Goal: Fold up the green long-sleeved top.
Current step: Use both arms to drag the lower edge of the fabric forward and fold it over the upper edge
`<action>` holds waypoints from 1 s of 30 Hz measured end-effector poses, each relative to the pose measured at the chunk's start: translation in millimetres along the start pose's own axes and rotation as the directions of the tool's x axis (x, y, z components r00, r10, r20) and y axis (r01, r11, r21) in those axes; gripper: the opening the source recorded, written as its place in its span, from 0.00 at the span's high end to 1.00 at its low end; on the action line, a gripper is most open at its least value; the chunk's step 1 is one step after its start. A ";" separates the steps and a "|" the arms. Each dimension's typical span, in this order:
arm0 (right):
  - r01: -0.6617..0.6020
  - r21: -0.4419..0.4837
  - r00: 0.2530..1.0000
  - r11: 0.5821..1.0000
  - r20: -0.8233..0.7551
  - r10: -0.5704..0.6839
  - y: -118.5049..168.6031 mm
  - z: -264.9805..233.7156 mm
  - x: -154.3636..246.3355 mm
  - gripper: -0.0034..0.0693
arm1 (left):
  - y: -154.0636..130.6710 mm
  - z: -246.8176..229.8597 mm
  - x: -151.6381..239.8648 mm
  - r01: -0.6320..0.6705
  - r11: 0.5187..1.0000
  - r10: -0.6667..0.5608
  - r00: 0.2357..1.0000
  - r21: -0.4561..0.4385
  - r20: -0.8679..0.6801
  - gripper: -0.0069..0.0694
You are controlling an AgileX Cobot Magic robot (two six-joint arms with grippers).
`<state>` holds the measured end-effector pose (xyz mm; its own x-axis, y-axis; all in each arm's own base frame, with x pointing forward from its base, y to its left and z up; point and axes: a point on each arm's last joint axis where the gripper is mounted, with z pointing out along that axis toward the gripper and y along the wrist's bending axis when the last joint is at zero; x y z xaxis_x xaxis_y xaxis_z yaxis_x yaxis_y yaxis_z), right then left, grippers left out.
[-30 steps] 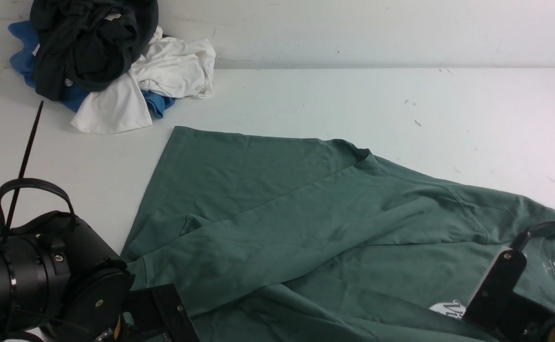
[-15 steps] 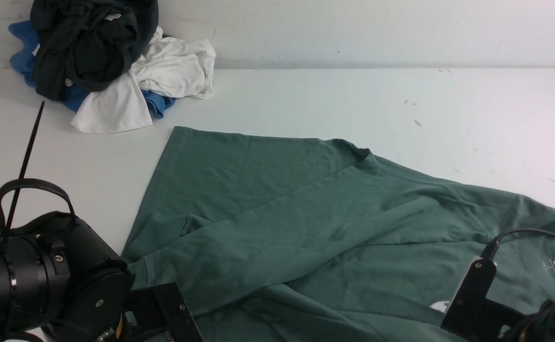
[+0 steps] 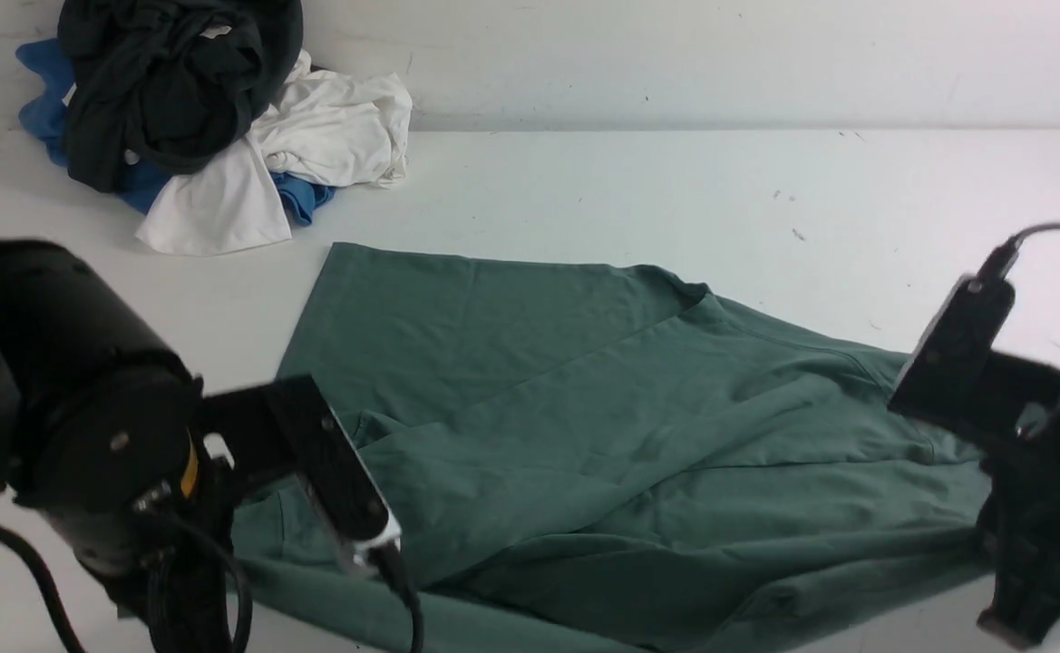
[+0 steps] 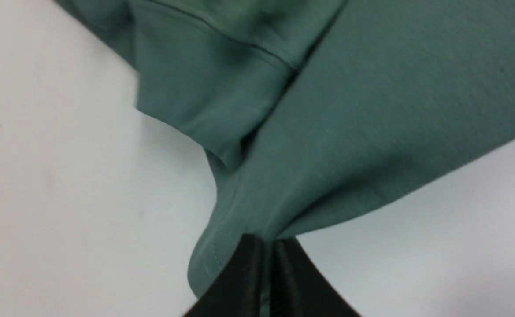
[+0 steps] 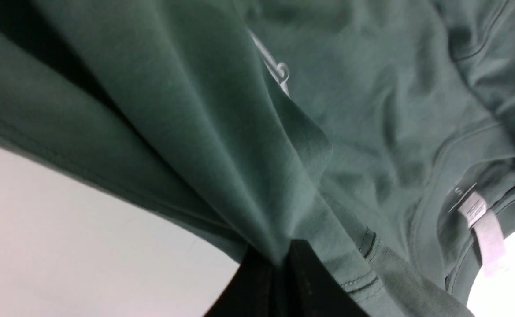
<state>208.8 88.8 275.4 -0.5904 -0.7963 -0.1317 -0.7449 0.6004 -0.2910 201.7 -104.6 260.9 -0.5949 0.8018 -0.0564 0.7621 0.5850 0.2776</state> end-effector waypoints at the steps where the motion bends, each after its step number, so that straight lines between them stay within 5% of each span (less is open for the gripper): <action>1: -0.009 0.002 1.000 1.000 0.015 0.009 -6.9 -4.1 -2.4 0.94 | 7.0 -5.6 -2.6 0.016 1.000 -0.016 1.000 -0.015 0.019 0.89; 12: -0.137 0.023 0.985 0.990 0.109 0.134 -90.9 -23.5 -44.0 0.94 | 92.0 -33.0 -45.0 0.093 0.988 -0.079 0.990 -0.127 0.117 0.89; 21: -0.172 0.025 0.975 0.985 0.147 0.167 -140.1 -7.3 -97.6 0.94 | 131.7 -33.5 -91.7 0.104 0.982 -0.078 0.984 -0.157 0.162 0.89; 30: -0.182 -0.041 0.969 0.982 0.163 0.187 -141.1 5.0 -110.9 0.94 | 92.7 3.7 -91.2 0.140 0.972 -0.156 0.985 0.191 0.073 0.84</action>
<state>381.0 92.0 326.4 -0.6604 -0.6714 -0.3363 -0.6370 0.7380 -0.2226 327.5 -123.0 288.3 -0.6862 0.7075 -0.1691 0.7062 0.7037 0.0785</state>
